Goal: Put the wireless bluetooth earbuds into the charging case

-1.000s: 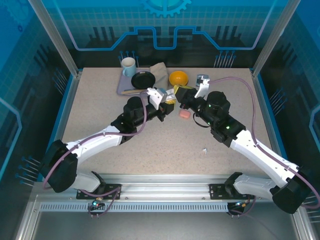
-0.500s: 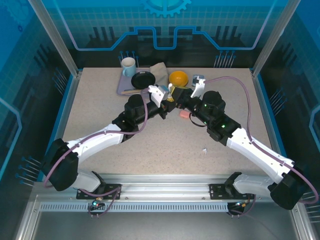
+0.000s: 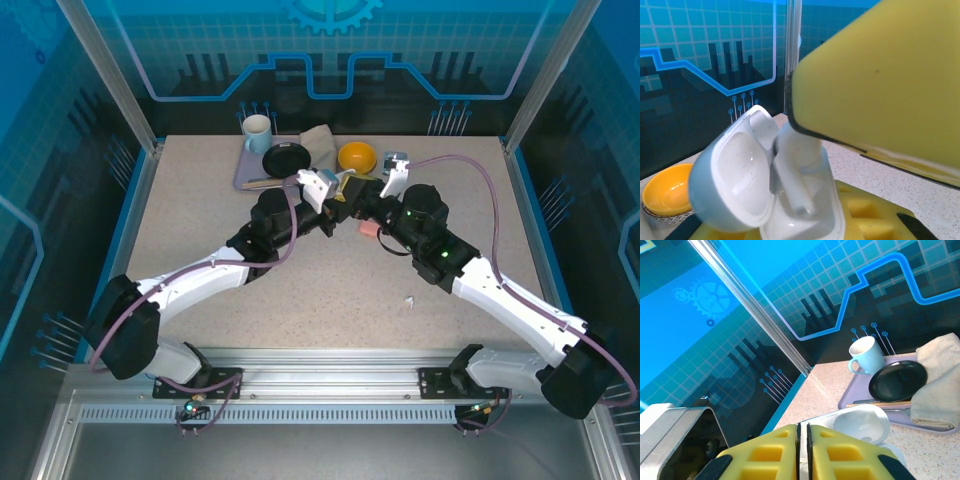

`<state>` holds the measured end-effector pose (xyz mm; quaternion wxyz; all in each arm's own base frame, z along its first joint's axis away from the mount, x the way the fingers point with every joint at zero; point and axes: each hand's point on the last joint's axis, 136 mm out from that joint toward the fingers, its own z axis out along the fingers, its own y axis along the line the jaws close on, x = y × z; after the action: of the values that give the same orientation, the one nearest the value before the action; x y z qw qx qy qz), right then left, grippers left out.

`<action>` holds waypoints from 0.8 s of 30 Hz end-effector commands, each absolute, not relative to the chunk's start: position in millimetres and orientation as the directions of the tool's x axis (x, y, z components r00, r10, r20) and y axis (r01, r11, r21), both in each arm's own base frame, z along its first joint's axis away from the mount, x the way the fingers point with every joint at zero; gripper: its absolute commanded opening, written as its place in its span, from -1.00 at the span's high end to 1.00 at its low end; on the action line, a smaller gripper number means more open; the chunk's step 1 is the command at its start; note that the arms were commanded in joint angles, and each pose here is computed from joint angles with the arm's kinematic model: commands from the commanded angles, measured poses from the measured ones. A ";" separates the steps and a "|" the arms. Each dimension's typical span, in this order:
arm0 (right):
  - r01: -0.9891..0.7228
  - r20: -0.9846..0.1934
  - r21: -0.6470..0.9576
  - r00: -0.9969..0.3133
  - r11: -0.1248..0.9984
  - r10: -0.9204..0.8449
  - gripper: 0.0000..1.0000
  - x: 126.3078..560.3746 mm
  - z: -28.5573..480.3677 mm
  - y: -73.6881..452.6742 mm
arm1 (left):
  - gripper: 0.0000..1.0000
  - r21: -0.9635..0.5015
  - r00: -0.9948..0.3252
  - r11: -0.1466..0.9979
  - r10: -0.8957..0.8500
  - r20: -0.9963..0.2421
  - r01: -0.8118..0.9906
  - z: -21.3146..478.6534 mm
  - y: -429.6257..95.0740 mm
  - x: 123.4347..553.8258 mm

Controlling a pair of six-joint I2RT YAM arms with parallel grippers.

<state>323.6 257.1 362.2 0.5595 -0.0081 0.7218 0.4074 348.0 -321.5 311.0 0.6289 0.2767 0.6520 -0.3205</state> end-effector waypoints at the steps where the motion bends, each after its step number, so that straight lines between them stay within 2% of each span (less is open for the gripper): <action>1: -0.453 -0.806 0.591 -0.360 0.668 0.469 0.72 323.5 366.5 250.9 | 1.00 -0.083 -0.022 0.649 -0.102 -0.995 0.756 326.5 -321.4 348.9; 9: -0.438 -0.788 0.615 -0.370 0.656 0.492 0.71 325.3 367.0 243.5 | 1.00 -0.101 -0.032 0.654 -0.116 -0.993 0.750 320.9 -319.4 348.5; 18: -0.447 -0.754 0.657 -0.373 0.608 0.541 0.65 326.5 390.7 226.6 | 1.00 -0.111 -0.055 0.644 -0.106 -0.993 0.757 304.7 -320.0 345.4; 21: -0.411 -0.725 0.688 -0.424 0.599 0.542 0.54 326.8 387.3 221.0 | 1.00 -0.096 -0.049 0.639 -0.090 -0.995 0.763 299.9 -319.1 341.7; 24: -0.370 -0.707 0.699 -0.490 0.612 0.510 0.23 323.8 380.6 218.7 | 1.00 -0.078 -0.039 0.627 -0.075 -0.996 0.775 296.3 -319.0 337.8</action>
<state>333.6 221.1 369.9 0.5286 0.0497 0.7324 0.4263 345.4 -316.5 284.6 0.6190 0.2602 0.6650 -0.3270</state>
